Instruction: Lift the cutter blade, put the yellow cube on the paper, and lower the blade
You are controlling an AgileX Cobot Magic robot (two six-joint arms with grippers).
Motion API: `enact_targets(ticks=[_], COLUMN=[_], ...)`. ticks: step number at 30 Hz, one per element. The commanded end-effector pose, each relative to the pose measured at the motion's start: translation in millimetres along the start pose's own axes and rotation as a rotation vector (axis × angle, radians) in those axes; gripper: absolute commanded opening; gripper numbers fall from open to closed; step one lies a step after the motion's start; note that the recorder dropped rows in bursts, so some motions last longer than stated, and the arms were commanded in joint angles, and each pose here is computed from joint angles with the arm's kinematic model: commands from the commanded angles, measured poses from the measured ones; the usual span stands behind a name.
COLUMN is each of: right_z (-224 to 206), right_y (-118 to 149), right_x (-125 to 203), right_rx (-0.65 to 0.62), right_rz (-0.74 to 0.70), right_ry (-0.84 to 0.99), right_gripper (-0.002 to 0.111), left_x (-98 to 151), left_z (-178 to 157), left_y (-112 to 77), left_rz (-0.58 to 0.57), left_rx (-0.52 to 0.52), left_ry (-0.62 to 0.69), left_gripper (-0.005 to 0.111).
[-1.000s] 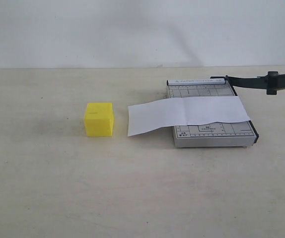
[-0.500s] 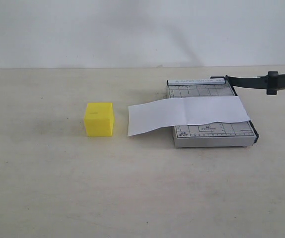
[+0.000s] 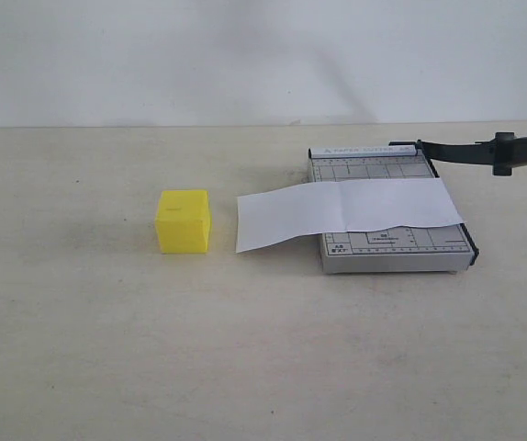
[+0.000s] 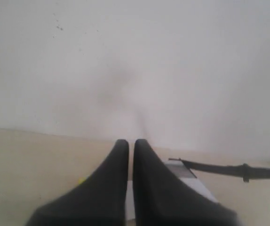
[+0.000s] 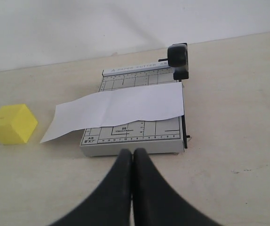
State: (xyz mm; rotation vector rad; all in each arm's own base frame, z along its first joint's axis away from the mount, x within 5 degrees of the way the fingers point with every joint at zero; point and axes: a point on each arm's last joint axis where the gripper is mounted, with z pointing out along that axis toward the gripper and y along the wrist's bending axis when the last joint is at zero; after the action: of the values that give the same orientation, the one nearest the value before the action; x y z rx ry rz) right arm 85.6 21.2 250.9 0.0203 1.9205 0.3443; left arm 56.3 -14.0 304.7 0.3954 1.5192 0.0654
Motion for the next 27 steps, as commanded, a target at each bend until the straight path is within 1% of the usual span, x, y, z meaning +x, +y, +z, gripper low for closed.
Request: enact_targets(ticks=[1, 3, 6, 8, 10, 13, 17, 19, 20, 21, 22, 23, 24, 25, 26, 27], right_z=[0.2, 0.2, 0.2, 0.2, 0.2, 0.2, 0.2, 0.2, 0.2, 0.2, 0.2, 0.2, 0.2, 0.2, 0.2, 0.2], right_y=[-0.1, -0.1, -0.1, -0.1, -0.1, -0.1, -0.1, -0.1, -0.1, -0.1, -0.1, -0.1, -0.1, -0.1, -0.1, -0.1], right_x=[0.9, 0.9, 0.9, 0.9, 0.9, 0.9, 0.9, 1.1, 1.1, 1.1, 1.1, 1.1, 0.9, 0.9, 0.7, 0.7], right_rx=[-0.002, -0.002, -0.002, -0.002, -0.002, -0.002, -0.002, -0.002, -0.002, -0.002, -0.002, -0.002, -0.002, -0.002, -0.002, -0.002], right_rz=[-0.003, -0.003, -0.003, -0.003, -0.003, -0.003, -0.003, -0.003, -0.003, -0.003, -0.003, -0.003, -0.003, -0.003, -0.003, -0.003], right_ry=[-0.005, -0.005, -0.005, -0.005, -0.005, -0.005, -0.005, -0.003, -0.003, -0.003, -0.003, -0.003, -0.005, -0.005, -0.007, -0.007], right_gripper=[0.000, 0.000, 0.000, 0.000, 0.000, 0.000, 0.000, 0.000, 0.000, 0.000, 0.000, 0.000, 0.000, 0.000, 0.000, 0.000], left_x=[-28.8, -39.7, -50.4, -49.3, -44.3, -31.9, -19.0, -12.4, -5.0, -1.4, 6.7, 10.4, 19.3, 21.4, 29.9, 36.0], left_z=[30.8, 54.3, 93.0, 124.4, 152.2, 190.8, 227.5, 243.5, 256.2, 261.9, 272.6, 277.0, 288.2, 294.1, 306.4, 316.7], left_y=[-6.8, -12.2, -18.0, -23.6, -28.5, -41.1, -60.8, -74.8, -91.6, -100.5, -117.5, -124.1, -139.9, -144.8, -158.2, -166.3], left_rz=[0.120, 0.139, 0.103, 0.124, 0.122, 0.173, 0.229, 0.264, 0.316, 0.337, 0.363, 0.376, 0.398, 0.402, 0.410, 0.413], left_rx=[0.230, 0.352, 0.453, 0.504, 0.512, 0.510, 0.453, 0.426, 0.420, 0.422, 0.428, 0.430, 0.443, 0.449, 0.468, 0.476], left_ry=[0.086, 0.093, 0.093, 0.130, 0.178, 0.231, 0.264, 0.275, 0.282, 0.285, 0.298, 0.303, 0.316, 0.318, 0.331, 0.340], left_gripper=[0.005, 0.005, 0.005, 0.005, 0.005, 0.005, 0.005, 0.005, 0.005, 0.005, 0.005, 0.005, 0.005, 0.005, 0.005, 0.005])
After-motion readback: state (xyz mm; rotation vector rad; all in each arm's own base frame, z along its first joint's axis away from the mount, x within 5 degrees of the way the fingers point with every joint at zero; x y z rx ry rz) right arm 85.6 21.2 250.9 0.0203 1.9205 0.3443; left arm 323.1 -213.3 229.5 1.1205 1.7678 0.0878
